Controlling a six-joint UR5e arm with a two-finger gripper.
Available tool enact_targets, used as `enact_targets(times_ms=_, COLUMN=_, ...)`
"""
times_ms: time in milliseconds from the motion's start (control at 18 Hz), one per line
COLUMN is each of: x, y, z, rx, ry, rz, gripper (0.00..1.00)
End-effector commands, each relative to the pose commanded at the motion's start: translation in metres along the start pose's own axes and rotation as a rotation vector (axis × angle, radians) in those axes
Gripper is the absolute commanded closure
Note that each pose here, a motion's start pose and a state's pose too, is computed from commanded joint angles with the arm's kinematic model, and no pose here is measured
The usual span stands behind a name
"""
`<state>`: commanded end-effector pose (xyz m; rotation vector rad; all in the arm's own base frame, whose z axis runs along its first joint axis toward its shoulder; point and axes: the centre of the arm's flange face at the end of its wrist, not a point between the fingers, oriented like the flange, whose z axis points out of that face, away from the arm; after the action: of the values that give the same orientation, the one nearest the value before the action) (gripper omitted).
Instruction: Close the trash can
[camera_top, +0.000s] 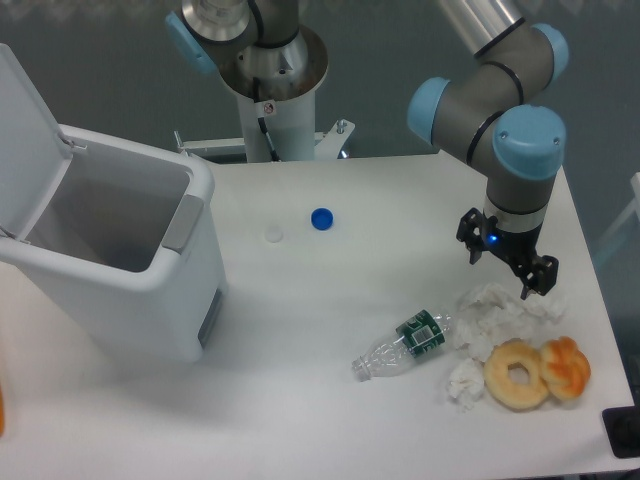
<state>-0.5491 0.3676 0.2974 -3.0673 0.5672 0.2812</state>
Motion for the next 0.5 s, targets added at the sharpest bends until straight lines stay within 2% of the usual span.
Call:
enact_targets(times_ms=278, x=0.004, y=-0.007, z=-0.004, rx=0.01, ry=-0.002, rz=0.02, gripper=0.0)
enact_targets(times_ms=500, x=0.01, y=-0.02, z=-0.003, rx=-0.026, ry=0.001, rz=0.036, gripper=0.0)
